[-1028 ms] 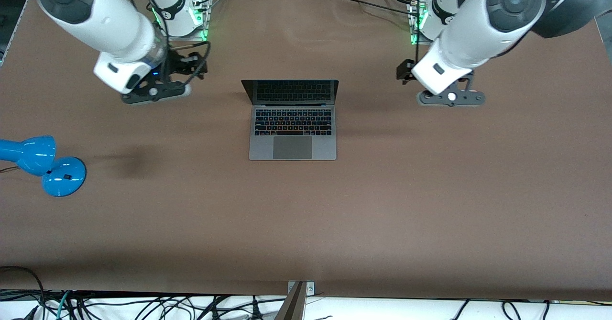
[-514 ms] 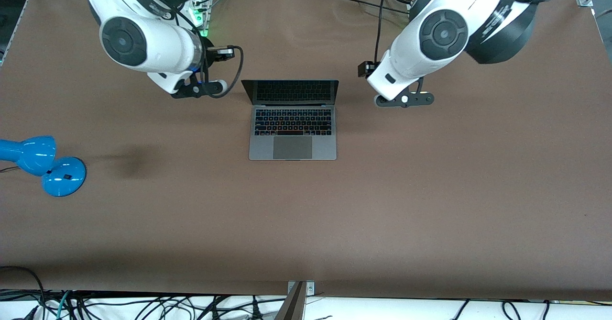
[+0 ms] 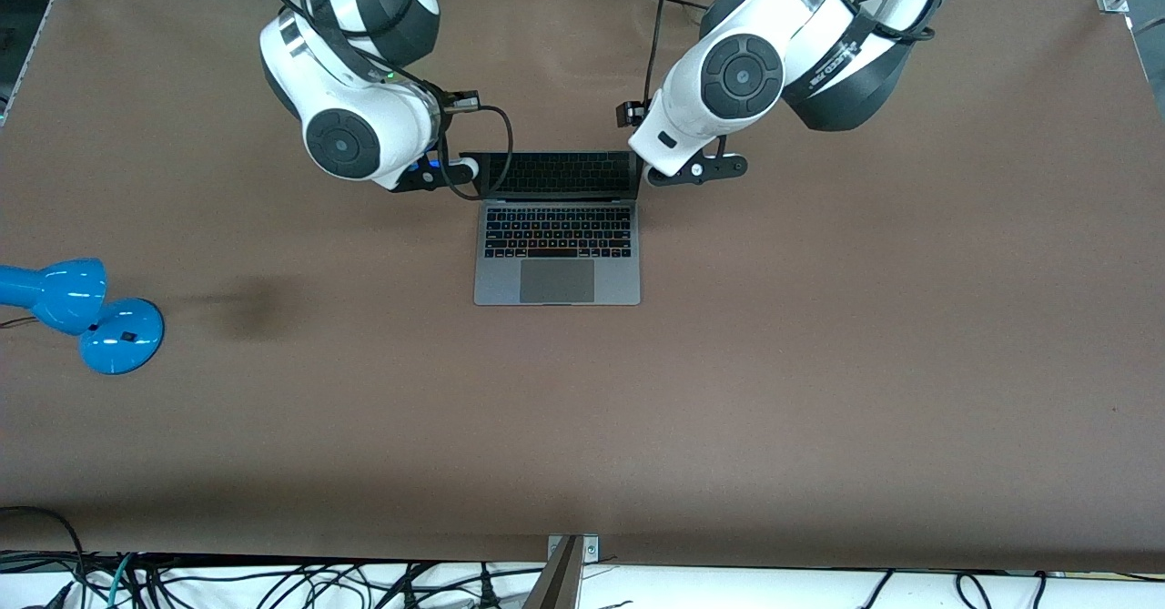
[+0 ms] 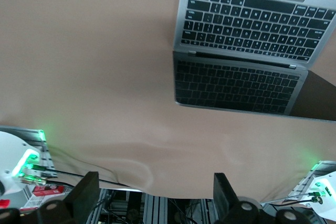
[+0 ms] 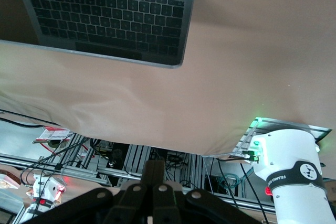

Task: Close laptop with both arms from behind
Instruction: 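Lower both grippers behind the laptop screen and contact its back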

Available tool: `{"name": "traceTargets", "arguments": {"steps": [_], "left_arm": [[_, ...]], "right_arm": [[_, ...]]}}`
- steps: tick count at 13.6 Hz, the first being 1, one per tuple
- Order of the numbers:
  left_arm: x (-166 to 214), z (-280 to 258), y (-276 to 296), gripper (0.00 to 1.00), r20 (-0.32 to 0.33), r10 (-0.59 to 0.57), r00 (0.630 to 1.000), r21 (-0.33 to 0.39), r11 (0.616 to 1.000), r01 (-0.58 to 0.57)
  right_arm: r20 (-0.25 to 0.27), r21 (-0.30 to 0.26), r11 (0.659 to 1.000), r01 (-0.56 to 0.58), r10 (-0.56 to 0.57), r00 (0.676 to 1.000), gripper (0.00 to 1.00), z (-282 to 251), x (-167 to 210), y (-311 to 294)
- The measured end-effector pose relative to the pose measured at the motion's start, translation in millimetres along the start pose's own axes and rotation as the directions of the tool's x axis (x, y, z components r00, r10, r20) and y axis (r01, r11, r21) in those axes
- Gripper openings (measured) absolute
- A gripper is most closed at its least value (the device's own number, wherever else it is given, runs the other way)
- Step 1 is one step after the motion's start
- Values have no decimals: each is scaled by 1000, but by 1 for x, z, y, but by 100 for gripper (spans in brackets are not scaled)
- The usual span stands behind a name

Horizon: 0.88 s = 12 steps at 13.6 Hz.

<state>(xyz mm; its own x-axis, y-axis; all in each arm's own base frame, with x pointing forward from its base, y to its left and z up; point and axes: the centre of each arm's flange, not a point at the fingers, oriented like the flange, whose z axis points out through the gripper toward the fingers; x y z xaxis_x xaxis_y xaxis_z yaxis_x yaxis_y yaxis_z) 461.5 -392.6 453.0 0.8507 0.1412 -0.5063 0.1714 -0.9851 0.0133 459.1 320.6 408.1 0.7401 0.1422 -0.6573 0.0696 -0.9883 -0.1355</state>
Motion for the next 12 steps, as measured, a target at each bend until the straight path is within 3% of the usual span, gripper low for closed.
{"name": "traceTargets", "arguments": {"steps": [3,8,9,12], "left_arm": [[-3,35,15,63,35,0,999,-28,1000,1],[7,63,20,7,158,-45,986,-117,991,64],[11,69,21,1,158,-53,986,-123,990,73],[20,88,21,1,159,-72,985,-130,987,94]], "right_arm": [[12,2,1000,-12,12,1000,1,14,20,0],[-7,20,999,-31,31,999,1,33,54,0],[-18,25,999,-32,32,999,1,35,59,0],[-49,38,999,-24,26,998,1,33,65,-1]]}}
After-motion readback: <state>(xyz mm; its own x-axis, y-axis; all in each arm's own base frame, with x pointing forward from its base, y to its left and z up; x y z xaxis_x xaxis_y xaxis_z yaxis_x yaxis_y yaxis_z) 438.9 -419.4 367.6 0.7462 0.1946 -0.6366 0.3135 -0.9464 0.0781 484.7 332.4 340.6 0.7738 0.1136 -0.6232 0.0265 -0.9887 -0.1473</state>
